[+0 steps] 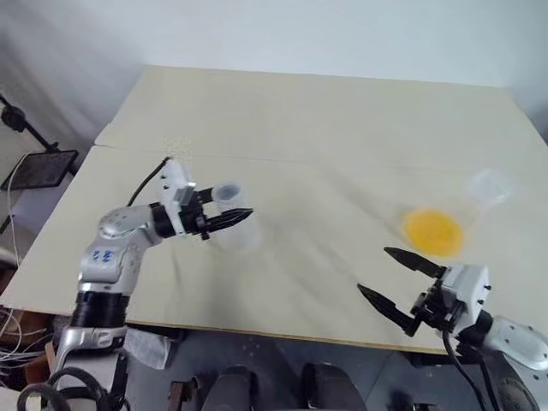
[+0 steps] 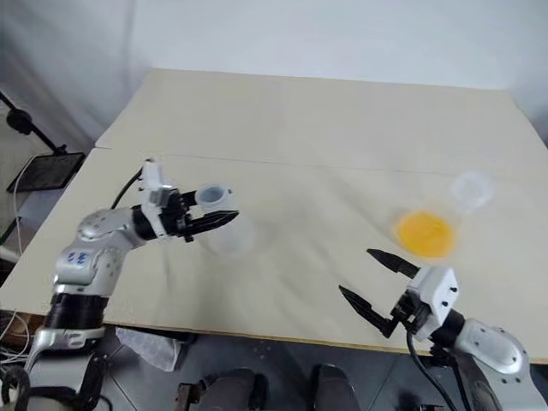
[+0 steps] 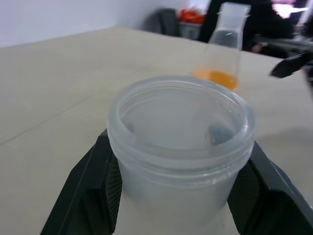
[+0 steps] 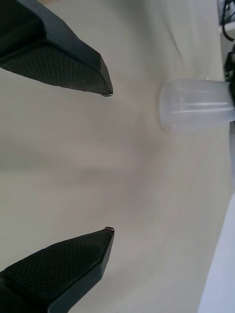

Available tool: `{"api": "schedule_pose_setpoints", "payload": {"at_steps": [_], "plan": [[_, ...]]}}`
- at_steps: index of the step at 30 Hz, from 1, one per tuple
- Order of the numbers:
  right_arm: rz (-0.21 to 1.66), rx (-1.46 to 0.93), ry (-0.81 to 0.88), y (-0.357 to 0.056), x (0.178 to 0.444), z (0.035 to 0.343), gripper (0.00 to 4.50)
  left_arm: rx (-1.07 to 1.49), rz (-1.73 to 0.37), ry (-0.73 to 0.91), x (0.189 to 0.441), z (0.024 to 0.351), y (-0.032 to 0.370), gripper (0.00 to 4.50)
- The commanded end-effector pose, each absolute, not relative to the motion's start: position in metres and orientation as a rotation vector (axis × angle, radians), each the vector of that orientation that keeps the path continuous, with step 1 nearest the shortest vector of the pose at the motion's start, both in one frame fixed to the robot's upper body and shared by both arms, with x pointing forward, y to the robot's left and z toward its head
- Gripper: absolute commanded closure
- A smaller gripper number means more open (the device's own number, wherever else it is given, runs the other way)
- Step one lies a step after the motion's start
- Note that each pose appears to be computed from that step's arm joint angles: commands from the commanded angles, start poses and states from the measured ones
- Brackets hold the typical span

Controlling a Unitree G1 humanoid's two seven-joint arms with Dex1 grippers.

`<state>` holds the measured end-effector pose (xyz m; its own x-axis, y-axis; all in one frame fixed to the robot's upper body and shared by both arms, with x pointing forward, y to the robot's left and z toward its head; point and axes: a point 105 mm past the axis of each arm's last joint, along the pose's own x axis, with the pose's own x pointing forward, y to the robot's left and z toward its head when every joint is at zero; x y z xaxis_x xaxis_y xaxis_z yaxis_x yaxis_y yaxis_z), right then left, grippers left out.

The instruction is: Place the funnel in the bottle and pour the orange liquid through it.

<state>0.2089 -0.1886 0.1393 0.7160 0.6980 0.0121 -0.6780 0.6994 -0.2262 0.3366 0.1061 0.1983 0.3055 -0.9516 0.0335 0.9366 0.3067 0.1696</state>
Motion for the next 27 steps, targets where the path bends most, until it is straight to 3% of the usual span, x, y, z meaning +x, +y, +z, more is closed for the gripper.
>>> {"api": "schedule_pose_setpoints", "payload": {"at_steps": [1,8,25,27], "plan": [[0.709,-0.255,-0.133,-0.198,0.196,0.151,0.00,0.203,-1.376,-0.187,0.340,0.204,0.065,2.11],[0.611,-0.245,-0.099,-0.206,0.179,0.142,0.00,0.284,-1.459,-0.245,0.356,0.197,-0.003,2.11],[0.561,-0.233,-0.110,-0.198,0.173,0.144,0.00,0.264,-1.454,-0.229,0.365,0.194,-0.007,2.11],[0.562,-0.232,-0.116,-0.197,0.174,0.145,0.00,0.251,-1.456,-0.226,0.365,0.194,-0.007,1.36]]}}
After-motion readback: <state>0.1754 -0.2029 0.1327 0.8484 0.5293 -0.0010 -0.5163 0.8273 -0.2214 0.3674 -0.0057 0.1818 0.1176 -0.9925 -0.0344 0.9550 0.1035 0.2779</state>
